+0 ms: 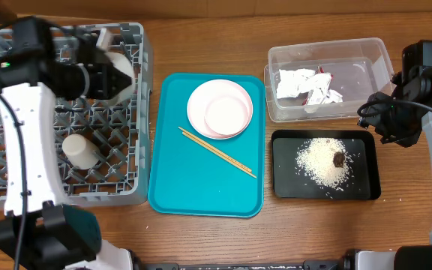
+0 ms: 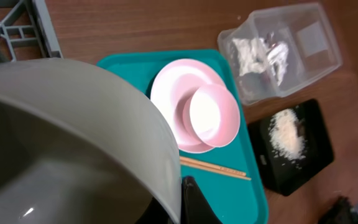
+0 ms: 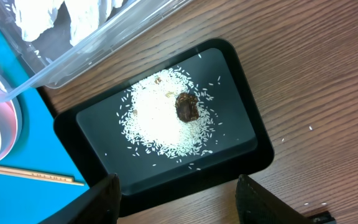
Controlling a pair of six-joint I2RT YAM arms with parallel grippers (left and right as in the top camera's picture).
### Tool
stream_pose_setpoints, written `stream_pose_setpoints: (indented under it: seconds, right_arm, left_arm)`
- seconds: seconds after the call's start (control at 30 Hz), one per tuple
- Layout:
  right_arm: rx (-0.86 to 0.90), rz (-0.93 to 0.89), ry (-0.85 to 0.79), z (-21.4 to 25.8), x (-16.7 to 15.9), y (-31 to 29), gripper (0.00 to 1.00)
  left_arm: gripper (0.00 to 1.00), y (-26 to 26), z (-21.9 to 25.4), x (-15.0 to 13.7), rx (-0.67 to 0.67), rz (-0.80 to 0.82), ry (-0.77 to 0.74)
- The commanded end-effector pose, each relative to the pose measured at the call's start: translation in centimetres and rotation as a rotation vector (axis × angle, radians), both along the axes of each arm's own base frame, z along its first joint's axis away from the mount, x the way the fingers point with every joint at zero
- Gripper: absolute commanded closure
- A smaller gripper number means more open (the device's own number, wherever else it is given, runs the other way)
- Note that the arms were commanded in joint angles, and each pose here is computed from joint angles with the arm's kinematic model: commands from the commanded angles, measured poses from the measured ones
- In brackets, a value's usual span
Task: Sort waste into correct bins and load items into the dishwasher
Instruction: 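Carry the steel bowl into the dish rack and release it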
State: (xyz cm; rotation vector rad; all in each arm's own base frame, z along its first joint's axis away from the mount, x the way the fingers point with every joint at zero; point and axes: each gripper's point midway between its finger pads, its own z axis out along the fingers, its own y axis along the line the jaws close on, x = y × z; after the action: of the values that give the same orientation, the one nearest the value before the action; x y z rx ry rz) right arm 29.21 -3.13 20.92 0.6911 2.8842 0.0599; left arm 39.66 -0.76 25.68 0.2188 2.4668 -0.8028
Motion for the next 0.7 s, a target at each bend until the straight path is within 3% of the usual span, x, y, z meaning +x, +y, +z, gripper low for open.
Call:
stream_pose_setpoints:
  seconds: [0.0,0.33,0.67]
  right_arm:
    - [-0.011,0.001,-0.037,1.0,0.3,-0.2,0.39]
    - [-0.01,-0.002,-0.037,1.0,0.3,-0.2,0.39]
    - [-0.01,-0.002,-0.036,1.0,0.3,-0.2,0.39]
  left_arm:
    - [0.96,0.7,0.6,0.9,-0.14,-0.04,-0.058]
    - [0.96,2.7,-2.7,3.0,-0.356,-0.067,-0.069]
    - [0.96,5.0,-6.6,4.0,-0.392,-0.037,-0.034]
